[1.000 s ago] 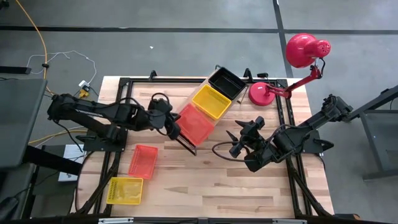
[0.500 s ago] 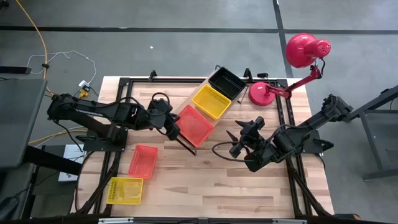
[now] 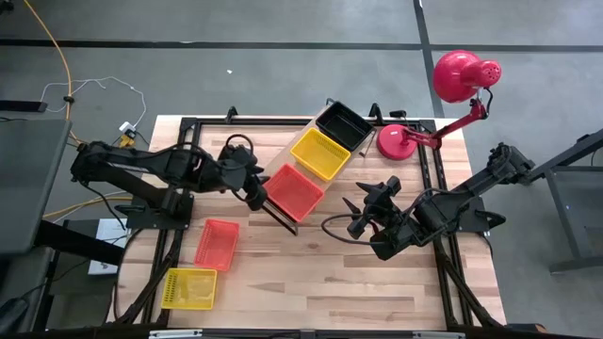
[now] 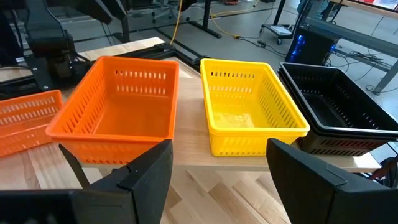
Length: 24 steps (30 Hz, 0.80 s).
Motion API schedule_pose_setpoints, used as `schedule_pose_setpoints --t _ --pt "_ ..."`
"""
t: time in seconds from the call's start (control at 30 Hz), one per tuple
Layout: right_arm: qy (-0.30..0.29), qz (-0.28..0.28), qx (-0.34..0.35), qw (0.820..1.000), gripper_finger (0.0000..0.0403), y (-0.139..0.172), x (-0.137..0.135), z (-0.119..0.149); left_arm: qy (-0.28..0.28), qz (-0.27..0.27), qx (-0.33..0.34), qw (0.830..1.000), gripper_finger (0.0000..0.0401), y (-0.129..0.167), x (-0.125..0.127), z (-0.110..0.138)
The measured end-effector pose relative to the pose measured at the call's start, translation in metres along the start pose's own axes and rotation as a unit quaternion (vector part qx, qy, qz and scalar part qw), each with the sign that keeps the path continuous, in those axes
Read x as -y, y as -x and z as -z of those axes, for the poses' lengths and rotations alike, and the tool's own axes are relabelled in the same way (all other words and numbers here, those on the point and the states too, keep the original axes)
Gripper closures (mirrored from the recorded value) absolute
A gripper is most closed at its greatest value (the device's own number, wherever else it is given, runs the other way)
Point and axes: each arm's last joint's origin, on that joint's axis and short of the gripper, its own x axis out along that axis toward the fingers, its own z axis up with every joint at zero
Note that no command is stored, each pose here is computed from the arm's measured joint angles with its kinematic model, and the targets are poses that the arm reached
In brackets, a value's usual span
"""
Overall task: Stack baskets on shelf by color
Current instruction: Stack the orange basket on top of the orange baskets on the shelf
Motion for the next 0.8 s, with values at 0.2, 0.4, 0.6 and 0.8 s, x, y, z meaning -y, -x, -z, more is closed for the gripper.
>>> schedule_pose_setpoints --t 0.2,0.4,0.6,0.8 --pt "-0.001 -0.006 -0.006 1.000 0.0155 0.000 0.000 0.000 -0.069 0.011 -0.015 0.997 0.0255 0.012 0.001 0.002" --pt "0.006 -0.010 -0.013 1.000 0.0155 0.000 0.000 0.001 -0.139 0.014 -0.026 0.990 0.0267 0.010 0.014 0.041" --pt "0.009 -0.010 -0.016 1.000 0.0155 0.000 0.000 0.002 -0.224 0.073 -0.062 0.970 0.0270 0.020 0.024 0.088" --pt "0.011 -0.010 -0.017 1.000 0.0155 0.000 0.000 0.002 -0.333 0.127 -0.148 0.922 0.0270 0.034 0.026 0.126"
